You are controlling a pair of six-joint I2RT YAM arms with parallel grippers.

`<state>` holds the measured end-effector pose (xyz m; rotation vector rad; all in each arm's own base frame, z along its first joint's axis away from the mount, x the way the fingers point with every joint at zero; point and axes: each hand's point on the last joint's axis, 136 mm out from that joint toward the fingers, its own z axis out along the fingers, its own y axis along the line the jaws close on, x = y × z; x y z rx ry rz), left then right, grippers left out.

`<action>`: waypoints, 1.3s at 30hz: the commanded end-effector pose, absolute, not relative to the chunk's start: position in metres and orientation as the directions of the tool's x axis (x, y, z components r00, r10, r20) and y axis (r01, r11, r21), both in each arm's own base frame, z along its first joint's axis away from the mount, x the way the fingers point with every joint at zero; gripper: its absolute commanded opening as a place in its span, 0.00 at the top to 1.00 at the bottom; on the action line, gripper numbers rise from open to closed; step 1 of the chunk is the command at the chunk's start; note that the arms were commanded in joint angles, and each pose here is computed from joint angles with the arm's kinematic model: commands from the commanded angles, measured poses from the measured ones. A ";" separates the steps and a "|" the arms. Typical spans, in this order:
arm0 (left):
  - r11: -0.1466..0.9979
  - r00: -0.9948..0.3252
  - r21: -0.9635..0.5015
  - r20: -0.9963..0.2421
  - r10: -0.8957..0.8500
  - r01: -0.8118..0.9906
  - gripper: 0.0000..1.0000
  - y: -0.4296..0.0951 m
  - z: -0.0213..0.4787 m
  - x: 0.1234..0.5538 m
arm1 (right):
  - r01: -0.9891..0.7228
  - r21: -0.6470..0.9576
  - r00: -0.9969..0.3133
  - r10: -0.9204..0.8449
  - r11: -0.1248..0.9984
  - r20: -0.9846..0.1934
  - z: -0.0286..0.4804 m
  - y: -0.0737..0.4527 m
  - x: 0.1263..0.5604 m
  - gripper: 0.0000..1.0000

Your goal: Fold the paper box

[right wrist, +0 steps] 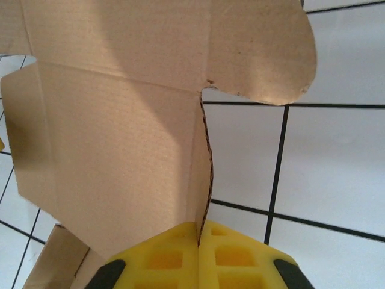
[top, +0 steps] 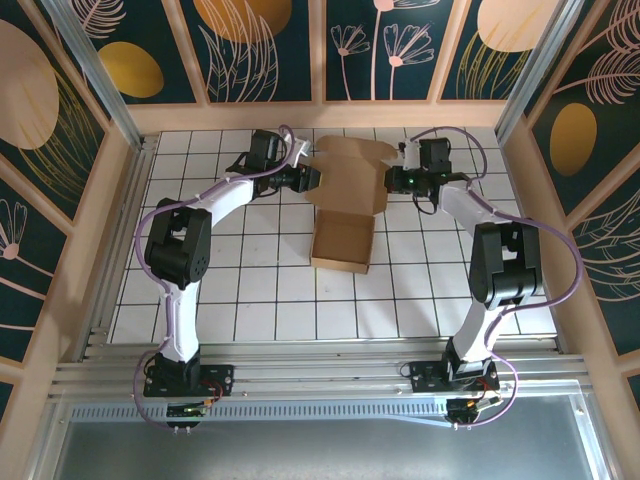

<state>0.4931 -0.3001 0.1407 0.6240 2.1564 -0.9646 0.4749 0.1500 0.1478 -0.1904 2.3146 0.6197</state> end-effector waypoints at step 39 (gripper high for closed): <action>0.468 -0.693 -0.585 -0.716 0.086 0.662 0.46 -0.290 0.145 0.458 | -0.414 0.071 -0.484 -0.153 0.907 -0.862 0.192 0.170 0.470 1.00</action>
